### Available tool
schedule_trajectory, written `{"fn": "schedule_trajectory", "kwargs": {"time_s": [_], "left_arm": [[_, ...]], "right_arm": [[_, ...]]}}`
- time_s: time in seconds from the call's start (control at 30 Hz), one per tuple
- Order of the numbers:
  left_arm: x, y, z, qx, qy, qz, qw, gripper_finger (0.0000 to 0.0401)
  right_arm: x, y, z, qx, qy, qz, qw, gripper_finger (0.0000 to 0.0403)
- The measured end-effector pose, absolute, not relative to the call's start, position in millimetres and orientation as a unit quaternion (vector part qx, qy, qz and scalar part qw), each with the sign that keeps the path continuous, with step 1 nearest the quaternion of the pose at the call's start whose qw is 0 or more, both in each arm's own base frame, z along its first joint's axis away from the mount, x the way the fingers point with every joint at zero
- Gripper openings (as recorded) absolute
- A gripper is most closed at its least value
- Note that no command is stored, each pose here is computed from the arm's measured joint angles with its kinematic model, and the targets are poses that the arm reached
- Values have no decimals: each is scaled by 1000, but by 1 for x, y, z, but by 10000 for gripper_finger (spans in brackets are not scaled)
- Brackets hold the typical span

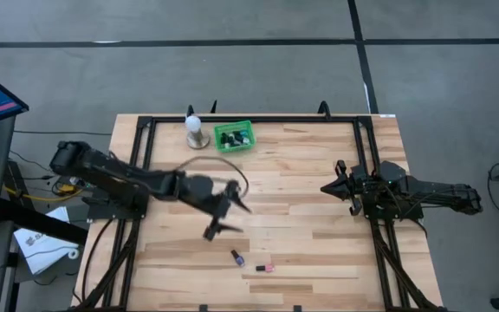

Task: Pick & Place Nail Polish
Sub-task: Put the violet nail polish into the green bin

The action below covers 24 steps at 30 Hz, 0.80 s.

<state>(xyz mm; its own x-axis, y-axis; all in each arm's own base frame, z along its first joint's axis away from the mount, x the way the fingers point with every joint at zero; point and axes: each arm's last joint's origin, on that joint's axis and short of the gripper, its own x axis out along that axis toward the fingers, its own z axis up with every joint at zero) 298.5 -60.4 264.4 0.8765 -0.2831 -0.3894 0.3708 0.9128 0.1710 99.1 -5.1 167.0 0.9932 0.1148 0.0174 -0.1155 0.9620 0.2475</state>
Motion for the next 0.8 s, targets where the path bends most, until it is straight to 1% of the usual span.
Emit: {"fn": "schedule_trajectory", "kwargs": {"time_s": [0.23, 0.4, 0.57, 0.8], "left_arm": [[309, -115, 213, 142, 251, -244, 926, 277], [314, -138, 174, 153, 293, -273, 903, 277], [318, -151, 144, 160, 317, -286, 890, 277], [327, -150, 109, 157, 339, -279, 885, 277]], "right_arm": [[99, -5, 167, 125, -1, 58, 990, 0], [99, -5, 167, 125, -1, 58, 990, 0], [99, -5, 167, 125, -1, 58, 990, 0], [99, -5, 167, 125, -2, 58, 990, 0]]}}
